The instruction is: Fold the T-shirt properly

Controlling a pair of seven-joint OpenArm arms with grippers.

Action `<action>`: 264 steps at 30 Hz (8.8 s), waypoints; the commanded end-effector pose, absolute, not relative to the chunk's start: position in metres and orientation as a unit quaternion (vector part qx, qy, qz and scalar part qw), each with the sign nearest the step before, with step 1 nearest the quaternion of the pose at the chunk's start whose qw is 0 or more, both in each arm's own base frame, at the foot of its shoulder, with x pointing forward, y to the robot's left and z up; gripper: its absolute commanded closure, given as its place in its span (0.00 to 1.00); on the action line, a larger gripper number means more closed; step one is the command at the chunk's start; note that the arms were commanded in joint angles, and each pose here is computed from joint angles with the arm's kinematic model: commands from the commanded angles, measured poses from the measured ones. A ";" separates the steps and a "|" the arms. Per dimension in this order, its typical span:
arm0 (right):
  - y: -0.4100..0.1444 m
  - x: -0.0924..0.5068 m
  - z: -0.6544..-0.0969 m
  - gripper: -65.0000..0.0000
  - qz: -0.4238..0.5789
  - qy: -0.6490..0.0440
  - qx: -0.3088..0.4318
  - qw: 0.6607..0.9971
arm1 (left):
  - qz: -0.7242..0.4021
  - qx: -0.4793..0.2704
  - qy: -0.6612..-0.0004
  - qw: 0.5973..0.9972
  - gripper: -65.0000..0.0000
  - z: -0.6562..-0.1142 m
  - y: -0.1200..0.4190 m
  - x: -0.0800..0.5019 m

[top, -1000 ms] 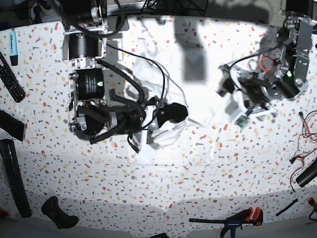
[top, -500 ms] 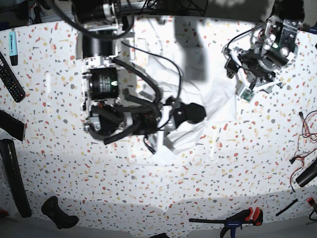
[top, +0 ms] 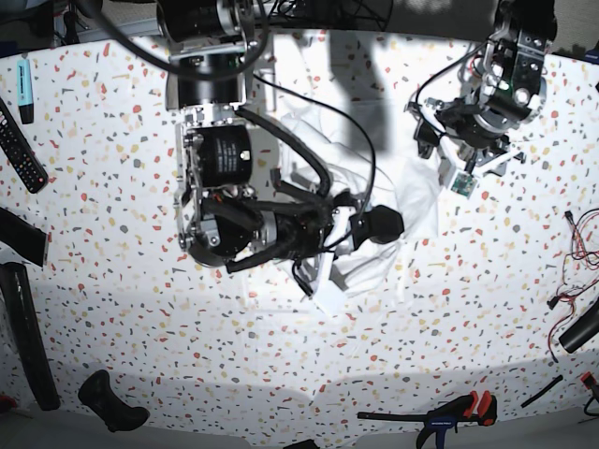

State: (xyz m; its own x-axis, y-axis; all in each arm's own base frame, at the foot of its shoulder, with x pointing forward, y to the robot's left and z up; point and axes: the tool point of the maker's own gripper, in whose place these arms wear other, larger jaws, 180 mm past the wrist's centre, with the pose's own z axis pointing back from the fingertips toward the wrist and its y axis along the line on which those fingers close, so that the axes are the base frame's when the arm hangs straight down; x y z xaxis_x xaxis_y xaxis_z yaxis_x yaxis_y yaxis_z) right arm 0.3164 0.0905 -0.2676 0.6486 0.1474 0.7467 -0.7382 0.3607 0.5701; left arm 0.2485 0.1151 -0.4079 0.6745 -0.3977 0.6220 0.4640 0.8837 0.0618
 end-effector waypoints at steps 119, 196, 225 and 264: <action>-0.104 0.386 -0.182 0.68 0.203 -0.472 0.404 0.757 | -0.387 -0.089 -0.576 0.715 0.40 -0.191 0.077 0.311; -0.178 0.379 -0.186 0.68 0.149 -0.494 0.348 0.783 | -0.292 0.005 -0.548 0.784 0.40 -0.199 0.151 0.356; -0.179 0.379 -0.187 0.68 0.148 -0.493 0.347 0.784 | -0.133 -0.175 -0.618 0.754 0.40 -0.292 0.067 0.342; -0.179 0.379 -0.187 0.68 0.148 -0.494 0.347 0.784 | -0.216 -0.238 -0.686 0.653 0.40 -0.314 0.051 0.318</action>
